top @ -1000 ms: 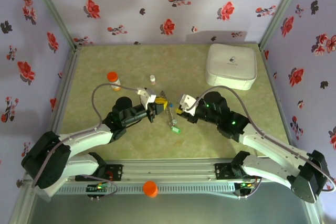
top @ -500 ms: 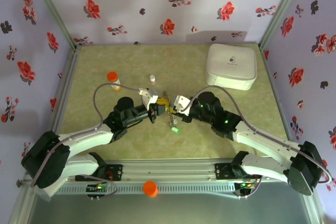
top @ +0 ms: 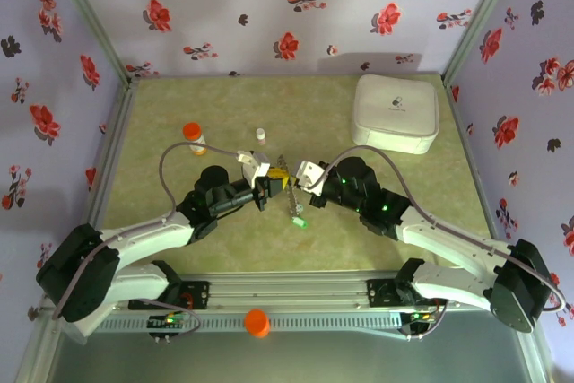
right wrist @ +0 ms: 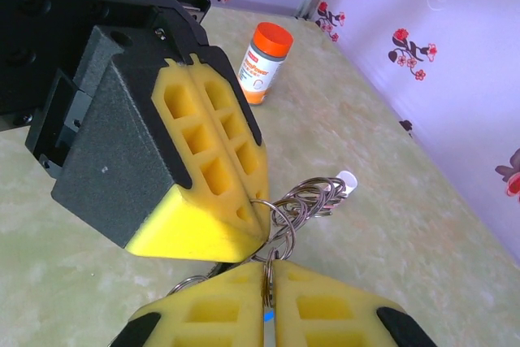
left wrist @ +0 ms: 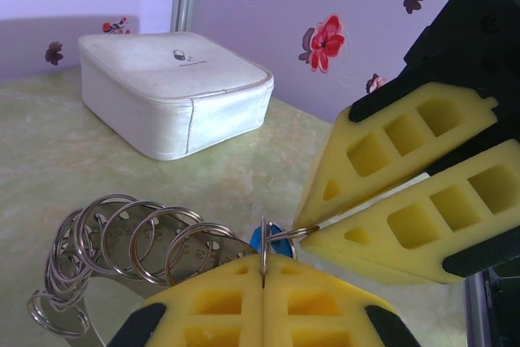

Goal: Put the keys on the keyring

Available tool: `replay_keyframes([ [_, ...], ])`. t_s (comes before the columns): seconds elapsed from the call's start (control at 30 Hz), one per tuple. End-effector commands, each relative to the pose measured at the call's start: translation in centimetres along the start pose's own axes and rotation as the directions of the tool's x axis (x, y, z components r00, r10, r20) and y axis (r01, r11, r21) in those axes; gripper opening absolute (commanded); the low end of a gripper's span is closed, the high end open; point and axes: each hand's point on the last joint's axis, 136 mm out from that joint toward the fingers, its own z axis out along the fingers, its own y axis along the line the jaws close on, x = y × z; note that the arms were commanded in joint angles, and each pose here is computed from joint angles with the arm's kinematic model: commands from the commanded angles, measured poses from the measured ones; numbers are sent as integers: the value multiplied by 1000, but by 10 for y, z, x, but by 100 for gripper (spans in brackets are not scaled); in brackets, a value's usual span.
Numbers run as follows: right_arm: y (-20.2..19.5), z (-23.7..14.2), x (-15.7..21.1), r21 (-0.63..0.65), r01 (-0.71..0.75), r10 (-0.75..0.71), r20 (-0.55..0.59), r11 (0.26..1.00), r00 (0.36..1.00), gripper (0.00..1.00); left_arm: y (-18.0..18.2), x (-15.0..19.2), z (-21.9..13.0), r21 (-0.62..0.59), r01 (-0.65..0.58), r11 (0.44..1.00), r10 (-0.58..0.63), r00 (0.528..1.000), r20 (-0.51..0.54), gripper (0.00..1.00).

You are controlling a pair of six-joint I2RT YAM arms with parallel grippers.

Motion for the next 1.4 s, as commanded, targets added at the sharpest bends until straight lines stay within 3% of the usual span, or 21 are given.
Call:
replay_keyframes([
  [0.0,-1,0,-2,13,-1,1,0,1000,1000,10,-10,-33,-2,20,-48,999,46,995,94,0],
  [0.23,-1,1,-1,13,1,-1,-15,1000,1000,8,-12,-36,-3,22,-52,998,50,994,100,0],
  [0.33,2,2,2,-2,2,-2,-28,1000,1000,0,-13,-38,-3,25,-57,998,54,993,106,0],
  [0.7,32,-3,-2,-155,-33,32,-7,987,999,0,-19,-45,-5,46,-81,996,74,989,128,0],
  [0.83,31,-6,-5,-156,-50,50,-2,986,999,0,-20,-45,-6,49,-90,995,83,988,131,0],
  [0.97,16,-25,-21,-128,-126,137,88,984,987,26,-24,-37,-8,71,-147,987,137,982,128,0],
  [1.1,6,-42,-31,-205,-224,253,129,953,959,26,-32,-26,-7,120,-252,960,238,964,114,0],
  [1.2,3,-43,-26,-229,-249,277,99,941,956,23,-40,-19,-9,168,-355,920,334,932,141,0],
  [1.37,13,-39,-22,-296,-242,269,53,924,962,20,-49,-12,-10,225,-423,878,398,905,150,0],
])
